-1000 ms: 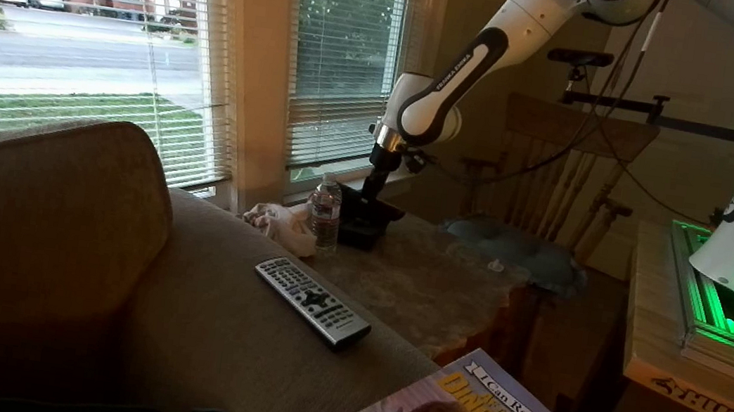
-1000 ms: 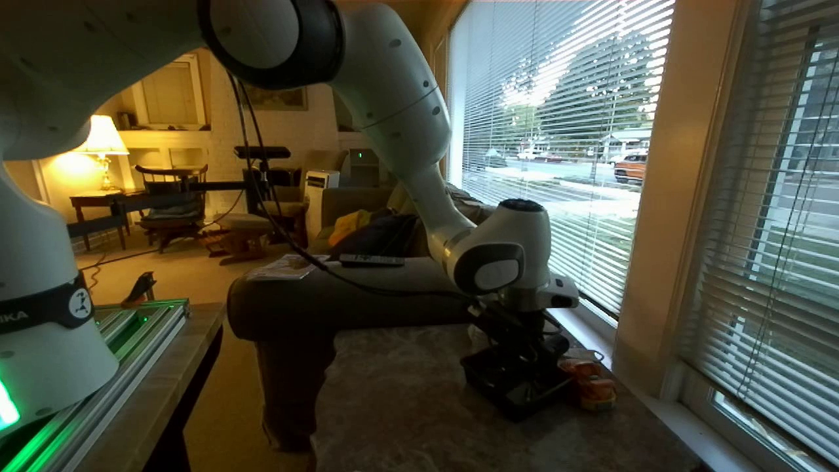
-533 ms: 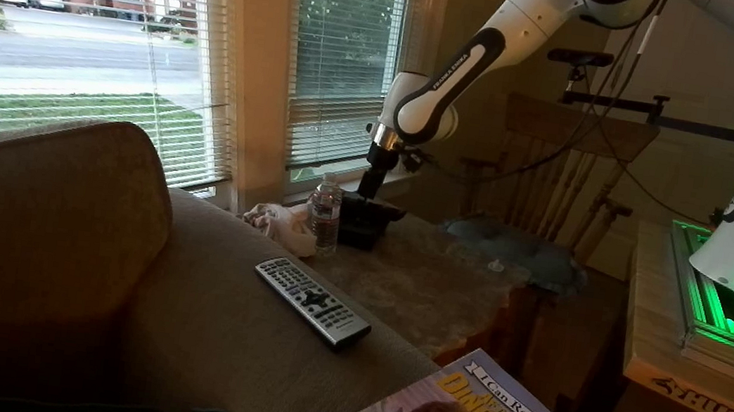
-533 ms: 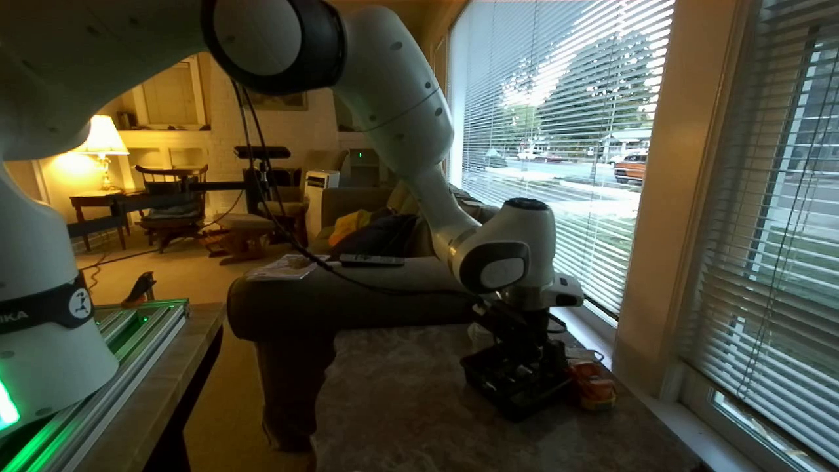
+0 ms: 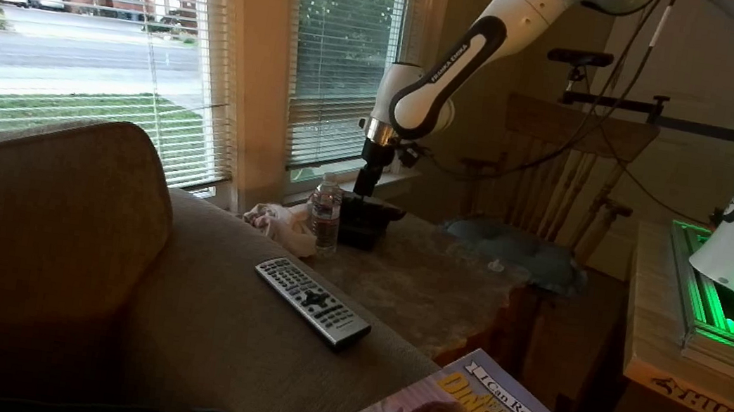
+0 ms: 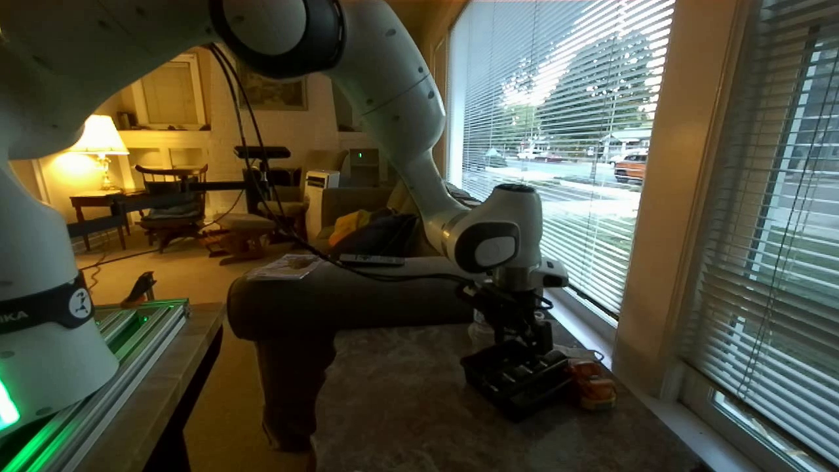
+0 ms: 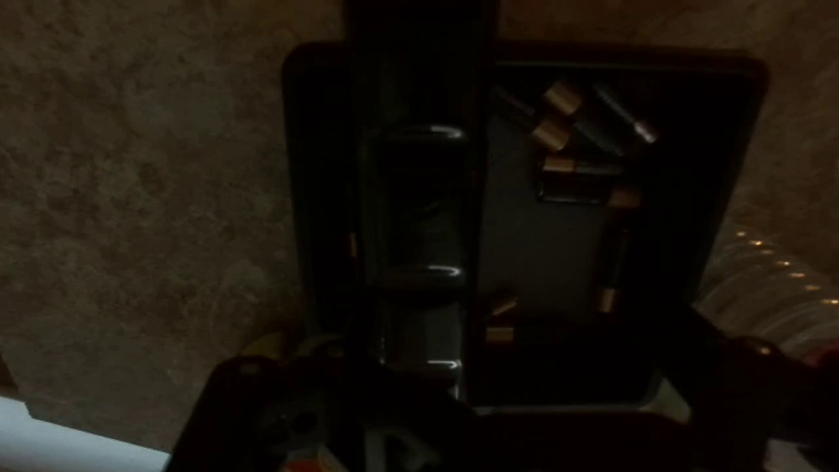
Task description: Put the black remote on the black tray
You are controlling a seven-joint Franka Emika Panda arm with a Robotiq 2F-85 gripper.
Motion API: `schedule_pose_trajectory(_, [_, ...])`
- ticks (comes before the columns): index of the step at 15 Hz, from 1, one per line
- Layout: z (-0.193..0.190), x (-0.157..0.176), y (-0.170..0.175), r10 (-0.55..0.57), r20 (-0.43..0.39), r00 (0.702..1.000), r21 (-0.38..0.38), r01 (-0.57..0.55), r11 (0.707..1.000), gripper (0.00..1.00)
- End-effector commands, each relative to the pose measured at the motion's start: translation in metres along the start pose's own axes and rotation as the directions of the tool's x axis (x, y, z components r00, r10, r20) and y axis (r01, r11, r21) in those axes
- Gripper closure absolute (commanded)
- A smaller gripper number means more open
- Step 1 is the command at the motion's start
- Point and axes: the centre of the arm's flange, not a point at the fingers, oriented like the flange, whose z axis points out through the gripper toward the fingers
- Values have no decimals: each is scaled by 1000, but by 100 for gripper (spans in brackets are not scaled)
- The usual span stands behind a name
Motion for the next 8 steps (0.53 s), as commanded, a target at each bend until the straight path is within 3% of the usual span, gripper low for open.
schedule_pose_trajectory(1, [-41,-31,-31,21,105,994,-46,-16,999,0])
schedule_pose_trajectory(8, [-95,-74,-53,68,178,982,-115,-47,992,0])
